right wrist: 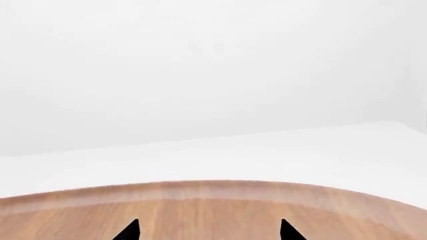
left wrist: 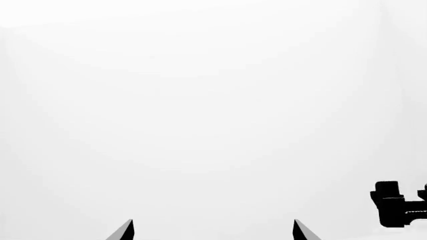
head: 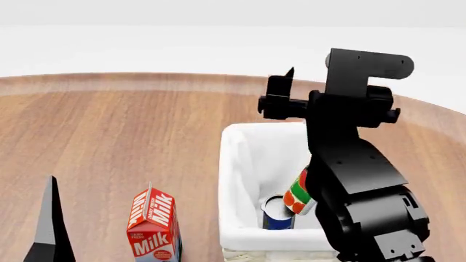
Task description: Pick up the alphabet soup and the tomato sauce, and put them in the basket.
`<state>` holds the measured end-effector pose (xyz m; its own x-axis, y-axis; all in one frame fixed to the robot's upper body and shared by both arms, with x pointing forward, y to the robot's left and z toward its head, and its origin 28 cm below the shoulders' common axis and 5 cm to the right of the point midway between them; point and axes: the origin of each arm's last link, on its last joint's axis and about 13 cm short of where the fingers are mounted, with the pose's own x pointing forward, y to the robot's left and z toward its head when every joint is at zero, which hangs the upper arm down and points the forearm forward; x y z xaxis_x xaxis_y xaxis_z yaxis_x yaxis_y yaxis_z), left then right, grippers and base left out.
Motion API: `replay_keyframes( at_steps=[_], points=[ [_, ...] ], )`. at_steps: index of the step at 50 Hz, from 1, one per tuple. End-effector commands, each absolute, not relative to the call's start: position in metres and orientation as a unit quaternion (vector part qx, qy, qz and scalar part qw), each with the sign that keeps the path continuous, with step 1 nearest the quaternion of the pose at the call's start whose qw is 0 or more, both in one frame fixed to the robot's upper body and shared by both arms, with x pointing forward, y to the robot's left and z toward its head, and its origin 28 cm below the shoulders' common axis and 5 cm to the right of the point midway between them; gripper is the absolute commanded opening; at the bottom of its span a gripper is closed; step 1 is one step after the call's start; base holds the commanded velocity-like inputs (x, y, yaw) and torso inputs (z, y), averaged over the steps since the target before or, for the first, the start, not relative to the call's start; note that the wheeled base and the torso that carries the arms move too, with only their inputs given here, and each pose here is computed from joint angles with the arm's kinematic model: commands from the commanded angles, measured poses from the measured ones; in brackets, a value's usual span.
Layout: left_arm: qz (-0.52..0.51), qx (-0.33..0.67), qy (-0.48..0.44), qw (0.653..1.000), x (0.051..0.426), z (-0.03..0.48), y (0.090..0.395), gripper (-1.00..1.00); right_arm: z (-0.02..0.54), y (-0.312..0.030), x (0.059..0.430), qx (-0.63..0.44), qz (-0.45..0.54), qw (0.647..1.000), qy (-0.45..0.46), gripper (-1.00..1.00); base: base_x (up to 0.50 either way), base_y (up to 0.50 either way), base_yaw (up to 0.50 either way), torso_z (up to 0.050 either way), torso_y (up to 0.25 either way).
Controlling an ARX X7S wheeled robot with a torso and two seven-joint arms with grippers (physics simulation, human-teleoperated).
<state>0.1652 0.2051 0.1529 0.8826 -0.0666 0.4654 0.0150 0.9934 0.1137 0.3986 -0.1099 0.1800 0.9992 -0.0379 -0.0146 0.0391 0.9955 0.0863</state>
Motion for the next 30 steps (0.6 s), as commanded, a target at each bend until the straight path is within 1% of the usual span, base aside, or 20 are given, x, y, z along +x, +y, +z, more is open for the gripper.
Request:
replay_keyframes(
  at_steps=[1,7,10,14,15,19,21,30],
  points=[
    [-0.021,0.053,-0.241,0.969,0.165,0.152,0.205,1.00,0.200,-0.112,0.391,0.081,-0.034,0.990,-0.112,1.00,0.00,0.00,0.00,0.000,0.000],
    [-0.022,0.052,-0.241,0.969,0.166,0.152,0.205,1.00,0.205,-0.112,0.388,0.092,-0.034,0.983,-0.153,1.00,0.00,0.00,0.00,0.000,0.000],
    [-0.022,0.052,-0.241,0.969,0.165,0.153,0.205,1.00,0.205,-0.111,0.387,0.096,-0.028,0.983,-0.157,1.00,0.00,0.00,0.00,0.000,0.000],
    [-0.021,0.053,-0.241,0.969,0.166,0.152,0.205,1.00,0.212,-0.113,0.383,0.106,-0.038,0.973,-0.202,1.00,0.00,0.00,0.00,0.000,0.000],
    [-0.021,0.052,-0.242,0.969,0.165,0.153,0.205,1.00,0.214,-0.113,0.380,0.123,-0.034,0.968,-0.218,1.00,0.00,0.00,0.00,0.000,0.000],
    [-0.021,0.052,-0.242,0.969,0.165,0.153,0.205,1.00,0.218,-0.114,0.377,0.116,-0.044,0.959,-0.255,1.00,0.00,0.00,0.00,0.000,0.000],
    [-0.021,0.053,-0.242,0.969,0.165,0.154,0.205,1.00,0.219,-0.114,0.376,0.125,-0.043,0.956,-0.262,1.00,0.00,0.00,0.00,0.000,0.000],
    [-0.023,0.054,-0.242,0.969,0.165,0.153,0.204,1.00,0.226,-0.113,0.368,0.102,-0.066,0.940,-0.318,1.00,0.00,0.00,0.00,0.000,0.000]
  ],
)
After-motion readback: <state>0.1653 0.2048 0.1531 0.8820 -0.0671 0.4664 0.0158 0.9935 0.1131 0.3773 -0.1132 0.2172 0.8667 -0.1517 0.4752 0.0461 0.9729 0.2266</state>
